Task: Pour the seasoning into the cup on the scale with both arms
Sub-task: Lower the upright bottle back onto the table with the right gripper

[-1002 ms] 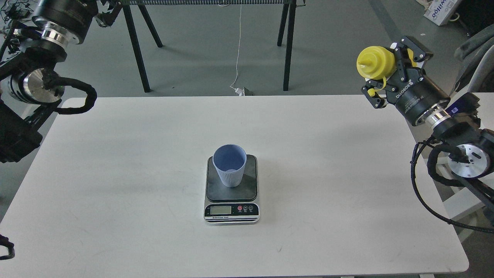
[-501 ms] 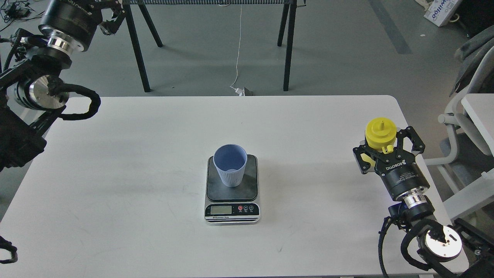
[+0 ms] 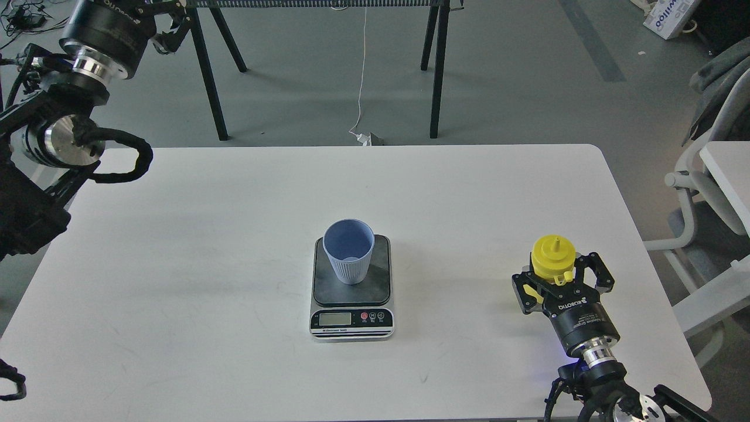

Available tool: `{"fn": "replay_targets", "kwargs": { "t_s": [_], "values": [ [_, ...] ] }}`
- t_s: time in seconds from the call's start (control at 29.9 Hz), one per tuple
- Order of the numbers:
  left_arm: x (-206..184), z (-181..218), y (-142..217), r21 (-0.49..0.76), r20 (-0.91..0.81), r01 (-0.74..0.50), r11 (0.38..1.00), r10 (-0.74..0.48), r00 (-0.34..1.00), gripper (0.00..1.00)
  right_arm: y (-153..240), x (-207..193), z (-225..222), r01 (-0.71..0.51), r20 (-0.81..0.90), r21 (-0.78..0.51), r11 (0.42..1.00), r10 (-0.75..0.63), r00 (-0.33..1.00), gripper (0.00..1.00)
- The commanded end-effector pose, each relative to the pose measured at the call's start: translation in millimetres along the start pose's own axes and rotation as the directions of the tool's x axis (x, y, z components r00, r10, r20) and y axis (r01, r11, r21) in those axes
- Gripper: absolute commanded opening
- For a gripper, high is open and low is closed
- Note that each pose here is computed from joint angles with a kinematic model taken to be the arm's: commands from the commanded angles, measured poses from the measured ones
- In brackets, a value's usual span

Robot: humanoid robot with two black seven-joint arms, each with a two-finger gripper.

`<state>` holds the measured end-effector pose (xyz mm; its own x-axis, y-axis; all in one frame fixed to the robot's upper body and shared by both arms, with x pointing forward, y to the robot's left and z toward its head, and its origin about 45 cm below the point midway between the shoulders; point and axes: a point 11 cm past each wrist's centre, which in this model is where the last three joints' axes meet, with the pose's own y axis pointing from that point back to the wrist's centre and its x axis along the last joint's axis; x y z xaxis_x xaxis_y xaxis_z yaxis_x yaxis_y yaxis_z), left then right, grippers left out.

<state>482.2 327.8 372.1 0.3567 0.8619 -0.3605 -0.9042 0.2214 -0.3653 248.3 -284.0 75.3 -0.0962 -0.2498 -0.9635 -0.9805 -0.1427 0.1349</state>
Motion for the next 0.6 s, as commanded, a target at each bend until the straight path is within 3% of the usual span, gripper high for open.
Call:
{"fn": "replay_targets", "kwargs": {
  "t_s": [0.0,0.17,0.37,0.57],
  "values": [
    [1,1,0,-0.003,0.002,0.000,1.000,0.000,1.000,1.00,4,2,0,-0.009,0.004,0.004,1.000,0.009,1.000,0.78],
    [4,5,1,-0.005,0.010,-0.004,1.000,0.004,1.000,1.00,7,4,-5,-0.016,0.012,0.028,0.999,0.016,1.000,0.96],
    [4,6,1,-0.007,0.011,-0.004,1.000,0.004,1.000,1.00,16,10,-13,-0.035,0.008,0.047,0.998,0.035,0.999,0.99],
    [3,6,1,-0.010,0.010,-0.003,1.000,0.003,1.000,1.00,50,19,-18,-0.085,0.010,0.043,0.995,0.084,0.996,0.99]
  ]
}}
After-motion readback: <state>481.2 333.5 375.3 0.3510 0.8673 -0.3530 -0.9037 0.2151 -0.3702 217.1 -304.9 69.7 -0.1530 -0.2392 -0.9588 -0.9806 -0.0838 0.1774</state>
